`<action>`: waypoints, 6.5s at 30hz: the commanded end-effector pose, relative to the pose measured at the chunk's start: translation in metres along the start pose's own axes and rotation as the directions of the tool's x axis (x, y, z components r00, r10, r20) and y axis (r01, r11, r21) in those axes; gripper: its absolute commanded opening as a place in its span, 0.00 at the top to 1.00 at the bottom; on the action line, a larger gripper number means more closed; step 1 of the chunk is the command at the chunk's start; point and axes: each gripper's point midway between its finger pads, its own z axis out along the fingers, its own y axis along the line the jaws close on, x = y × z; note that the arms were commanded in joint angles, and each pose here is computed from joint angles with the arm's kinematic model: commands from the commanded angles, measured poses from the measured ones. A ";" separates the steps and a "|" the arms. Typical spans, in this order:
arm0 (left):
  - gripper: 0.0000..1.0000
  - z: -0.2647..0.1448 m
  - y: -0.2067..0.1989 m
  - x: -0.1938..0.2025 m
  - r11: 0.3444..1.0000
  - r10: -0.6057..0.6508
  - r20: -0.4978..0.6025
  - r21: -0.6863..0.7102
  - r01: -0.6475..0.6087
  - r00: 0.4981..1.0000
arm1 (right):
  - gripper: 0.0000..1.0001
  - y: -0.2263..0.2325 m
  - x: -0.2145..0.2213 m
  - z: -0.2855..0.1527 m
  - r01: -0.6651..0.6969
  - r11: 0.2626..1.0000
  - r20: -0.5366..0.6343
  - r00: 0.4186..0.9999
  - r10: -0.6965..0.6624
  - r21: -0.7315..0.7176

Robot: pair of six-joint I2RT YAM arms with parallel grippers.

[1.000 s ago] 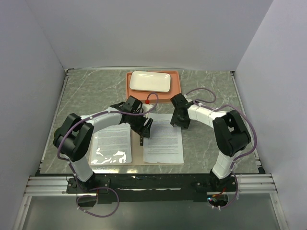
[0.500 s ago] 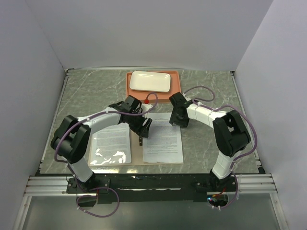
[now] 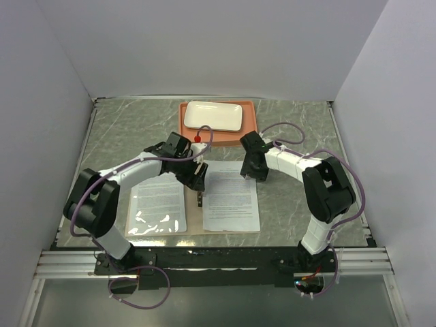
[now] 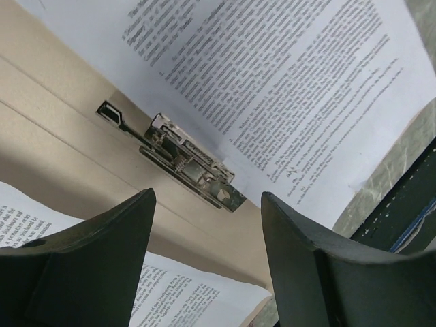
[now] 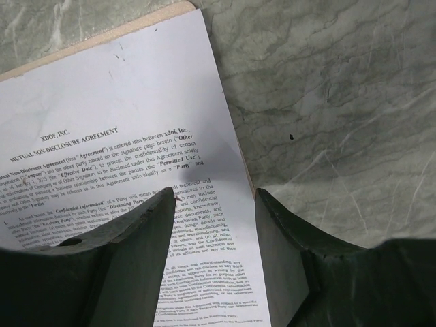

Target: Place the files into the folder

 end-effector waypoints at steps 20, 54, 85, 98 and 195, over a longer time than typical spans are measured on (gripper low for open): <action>0.30 0.031 -0.004 0.006 0.974 -0.159 -0.044 0.159 0.164 0.986 | 0.42 0.022 -0.012 -0.003 0.031 0.999 0.061 0.998 -0.029 -0.036; 0.32 0.023 0.000 0.006 0.981 -0.124 -0.027 0.149 0.127 0.992 | 0.44 -0.007 -0.044 0.009 -0.068 0.994 0.099 0.993 0.059 0.082; 0.32 0.017 -0.003 0.005 0.982 -0.115 -0.014 0.151 0.115 0.993 | 0.44 0.001 -0.005 0.026 -0.137 0.991 0.066 0.988 0.137 -0.015; 0.32 0.017 -0.005 0.004 0.980 -0.118 -0.010 0.160 0.118 0.993 | 0.44 0.018 0.002 0.007 -0.097 0.994 0.078 0.992 0.100 -0.042; 0.32 0.019 -0.022 0.000 0.966 -0.082 -0.017 0.245 0.084 0.996 | 0.28 0.007 0.009 -0.039 0.193 0.980 0.147 0.969 -0.198 0.044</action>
